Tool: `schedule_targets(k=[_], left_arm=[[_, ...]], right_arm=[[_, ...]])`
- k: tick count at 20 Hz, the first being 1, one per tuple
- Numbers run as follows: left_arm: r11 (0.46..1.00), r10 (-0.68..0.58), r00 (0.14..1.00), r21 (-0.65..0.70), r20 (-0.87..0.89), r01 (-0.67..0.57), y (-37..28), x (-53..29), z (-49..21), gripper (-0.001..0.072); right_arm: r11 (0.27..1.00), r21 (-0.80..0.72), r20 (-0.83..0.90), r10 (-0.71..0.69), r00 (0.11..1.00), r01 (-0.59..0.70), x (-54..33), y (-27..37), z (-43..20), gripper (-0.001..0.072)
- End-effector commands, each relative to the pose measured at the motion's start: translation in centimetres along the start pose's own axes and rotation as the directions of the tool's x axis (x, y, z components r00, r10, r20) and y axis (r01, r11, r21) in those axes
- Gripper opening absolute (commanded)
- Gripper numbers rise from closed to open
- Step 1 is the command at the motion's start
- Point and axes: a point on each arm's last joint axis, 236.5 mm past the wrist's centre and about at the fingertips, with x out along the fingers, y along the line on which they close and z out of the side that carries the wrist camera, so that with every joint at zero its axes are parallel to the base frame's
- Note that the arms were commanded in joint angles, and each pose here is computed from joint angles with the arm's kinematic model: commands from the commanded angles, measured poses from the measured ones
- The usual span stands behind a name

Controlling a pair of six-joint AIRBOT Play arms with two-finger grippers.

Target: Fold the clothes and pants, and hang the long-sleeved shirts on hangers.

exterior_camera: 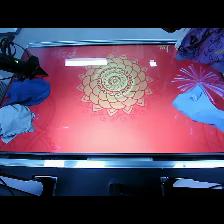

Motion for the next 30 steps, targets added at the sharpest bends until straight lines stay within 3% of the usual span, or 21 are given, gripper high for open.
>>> schedule_targets(k=[1, 4, 9, 21, 22, 24, 25, 28, 30], left_arm=[[1.000, 0.000, 1.000, 0.001, 0.000, 0.000, 0.0, 0.0, 0.0, 0.0020], [1.000, -0.001, 1.000, 0.001, 0.000, 0.001, 0.0, 0.0, 0.0, 0.0020], [1.000, -0.001, 1.000, 0.001, 0.000, 0.001, 0.0, 0.0, 0.0, 0.0020], [1.000, -0.001, 1.000, 0.002, 0.000, 0.001, 0.0, 0.0, 0.0, 0.0020], [1.000, 0.000, 1.000, 0.001, 0.000, 0.000, 0.0, 0.0, 0.0, 0.0020], [1.000, 0.000, 1.000, 0.001, 0.000, 0.000, 0.0, 0.0, 0.0, 0.0020], [1.000, 0.000, 1.000, 0.001, 0.000, 0.000, 0.0, 0.0, 0.0, 0.0020], [1.000, 0.000, 1.000, 0.002, 0.000, 0.000, 0.0, 0.0, 0.0, 0.0020], [1.000, 0.000, 1.000, 0.001, -0.001, 0.000, 0.0, 0.0, 0.0, 0.0020]], right_arm=[[0.988, 0.121, 0.028, -0.101, 0.995, 0.097, 0.7, -7.3, -3.5, 0.0029], [0.970, 0.200, 0.050, -0.154, 0.987, 0.142, 1.2, -11.3, -6.9, 0.0029], [0.961, 0.202, 0.008, -0.196, 0.981, 0.191, 2.7, -13.4, -10.5, 0.0029], [0.929, 0.177, -0.053, -0.321, 0.946, 0.325, 2.3, -16.5, -12.1, 0.0035], [0.927, 0.179, -0.064, -0.323, 0.944, 0.329, 2.3, -16.6, -12.4, 0.0084], [0.916, 0.201, -0.109, -0.331, 0.937, 0.347, 2.1, -16.7, -13.5, 0.0279], [0.912, 0.216, -0.132, -0.325, 0.936, 0.348, 2.0, -16.6, -14.0, 0.0338], [0.937, 0.248, -0.077, -0.234, 0.969, 0.246, 0.4, -13.6, -12.6, 0.0341], [0.966, 0.245, 0.147, -0.123, 0.981, 0.085, -3.7, -9.7, -7.4, 0.0340]])
